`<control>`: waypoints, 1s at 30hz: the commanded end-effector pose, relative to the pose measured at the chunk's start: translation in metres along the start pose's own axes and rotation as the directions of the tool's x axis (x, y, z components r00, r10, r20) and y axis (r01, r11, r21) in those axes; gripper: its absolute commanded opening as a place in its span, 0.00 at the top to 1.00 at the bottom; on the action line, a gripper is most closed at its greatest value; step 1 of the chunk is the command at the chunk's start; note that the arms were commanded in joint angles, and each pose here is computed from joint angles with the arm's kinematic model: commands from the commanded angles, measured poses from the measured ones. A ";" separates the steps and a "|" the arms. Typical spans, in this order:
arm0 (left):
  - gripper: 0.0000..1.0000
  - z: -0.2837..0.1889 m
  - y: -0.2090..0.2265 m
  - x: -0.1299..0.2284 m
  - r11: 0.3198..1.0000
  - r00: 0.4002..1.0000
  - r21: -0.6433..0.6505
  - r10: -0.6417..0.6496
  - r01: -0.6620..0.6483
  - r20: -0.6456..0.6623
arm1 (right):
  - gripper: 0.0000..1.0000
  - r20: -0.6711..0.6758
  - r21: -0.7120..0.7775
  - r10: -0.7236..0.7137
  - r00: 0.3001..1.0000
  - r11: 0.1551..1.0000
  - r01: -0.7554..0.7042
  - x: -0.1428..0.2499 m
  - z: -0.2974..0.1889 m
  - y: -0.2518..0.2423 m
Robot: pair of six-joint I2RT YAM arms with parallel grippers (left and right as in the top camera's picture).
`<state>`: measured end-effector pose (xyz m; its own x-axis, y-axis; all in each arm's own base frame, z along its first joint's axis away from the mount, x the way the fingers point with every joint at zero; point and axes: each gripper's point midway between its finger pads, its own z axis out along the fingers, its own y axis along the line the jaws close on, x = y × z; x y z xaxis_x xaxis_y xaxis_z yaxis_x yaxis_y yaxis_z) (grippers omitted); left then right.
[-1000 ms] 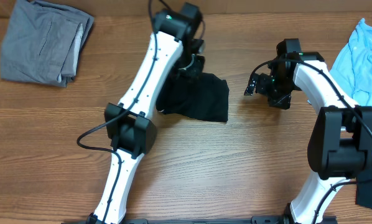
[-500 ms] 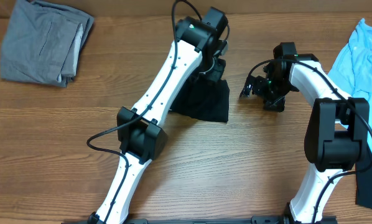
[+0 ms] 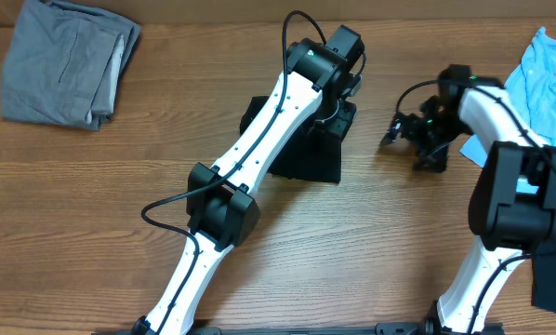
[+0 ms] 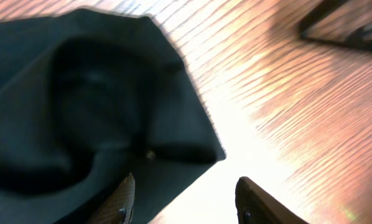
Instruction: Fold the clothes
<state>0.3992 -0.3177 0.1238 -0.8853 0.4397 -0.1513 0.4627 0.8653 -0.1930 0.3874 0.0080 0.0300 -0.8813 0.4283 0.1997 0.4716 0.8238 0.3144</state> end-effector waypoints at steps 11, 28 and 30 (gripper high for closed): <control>0.33 -0.094 0.201 0.010 0.850 0.847 -0.063 -0.511 0.523 0.146 | 0.01 0.121 -0.205 -0.333 0.935 0.913 0.352 -0.002 -0.037 0.105; 0.22 -0.080 0.247 0.043 0.801 0.802 -0.032 -0.596 0.597 0.037 | 0.12 0.176 -0.003 -0.592 0.787 0.799 0.601 0.014 0.032 0.172; 0.22 -0.080 0.247 0.043 0.802 0.802 -0.032 -0.596 0.597 0.037 | 0.35 0.165 0.001 -0.589 0.791 0.802 0.597 0.012 0.039 0.170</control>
<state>0.4741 -0.0616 0.1378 -0.9791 -0.2021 -0.0239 -0.1934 0.9607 -0.1991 0.4502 0.1676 0.0596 -0.9807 -0.0764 -0.1801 -0.1423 0.9103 0.3887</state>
